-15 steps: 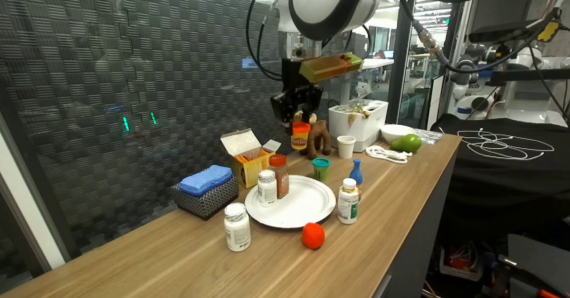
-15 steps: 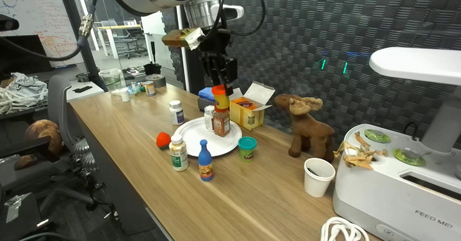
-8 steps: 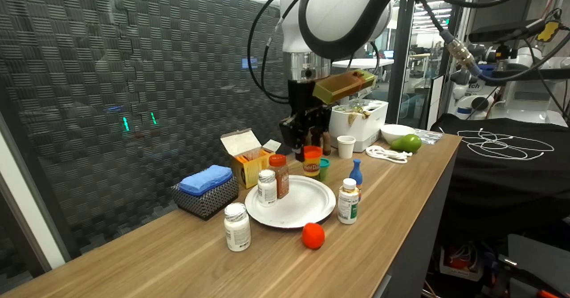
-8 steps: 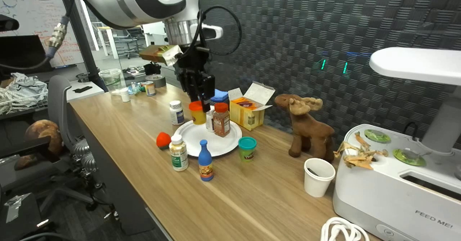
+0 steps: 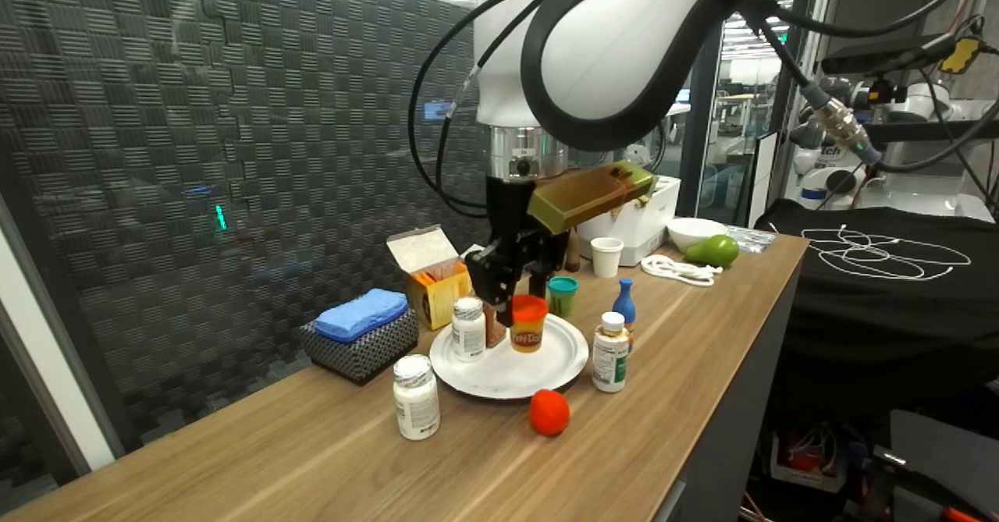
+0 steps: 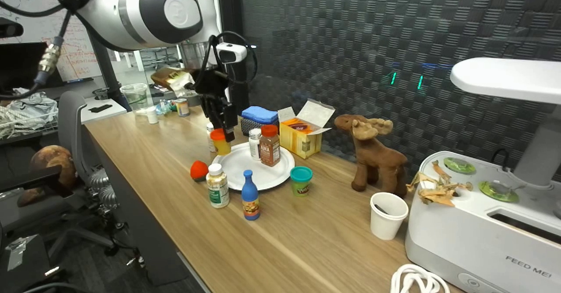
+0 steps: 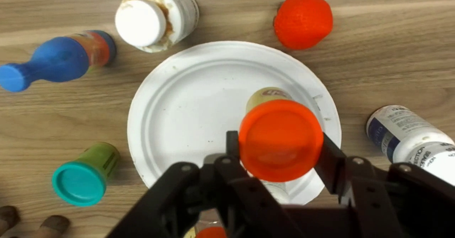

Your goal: Place the bottles and orange plush toy on the white plate

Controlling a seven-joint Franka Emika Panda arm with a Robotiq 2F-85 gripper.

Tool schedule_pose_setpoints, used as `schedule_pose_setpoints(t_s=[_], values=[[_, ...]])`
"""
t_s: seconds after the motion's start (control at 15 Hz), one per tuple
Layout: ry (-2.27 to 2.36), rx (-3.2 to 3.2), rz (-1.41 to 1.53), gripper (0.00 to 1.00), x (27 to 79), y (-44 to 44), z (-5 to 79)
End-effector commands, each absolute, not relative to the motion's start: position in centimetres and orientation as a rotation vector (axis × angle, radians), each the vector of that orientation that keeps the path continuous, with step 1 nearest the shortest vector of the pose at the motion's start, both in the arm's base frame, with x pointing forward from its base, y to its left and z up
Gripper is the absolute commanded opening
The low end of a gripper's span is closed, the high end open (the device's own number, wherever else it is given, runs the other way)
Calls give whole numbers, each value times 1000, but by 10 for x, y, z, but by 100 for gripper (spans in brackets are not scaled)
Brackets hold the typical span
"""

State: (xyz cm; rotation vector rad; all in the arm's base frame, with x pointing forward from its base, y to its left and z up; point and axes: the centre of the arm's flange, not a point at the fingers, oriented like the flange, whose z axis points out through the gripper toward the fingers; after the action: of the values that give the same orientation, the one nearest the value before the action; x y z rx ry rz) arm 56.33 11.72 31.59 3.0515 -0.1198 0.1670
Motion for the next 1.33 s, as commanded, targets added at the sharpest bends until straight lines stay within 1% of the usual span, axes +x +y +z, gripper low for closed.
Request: schedule_pose_setpoints(t_s=[0.0,0.4,1.27], values=[[-248,3052,253,28,568,115,317],[-368,3043,232,28,588,105,299],[-389,3012,170,28,623,127,249]])
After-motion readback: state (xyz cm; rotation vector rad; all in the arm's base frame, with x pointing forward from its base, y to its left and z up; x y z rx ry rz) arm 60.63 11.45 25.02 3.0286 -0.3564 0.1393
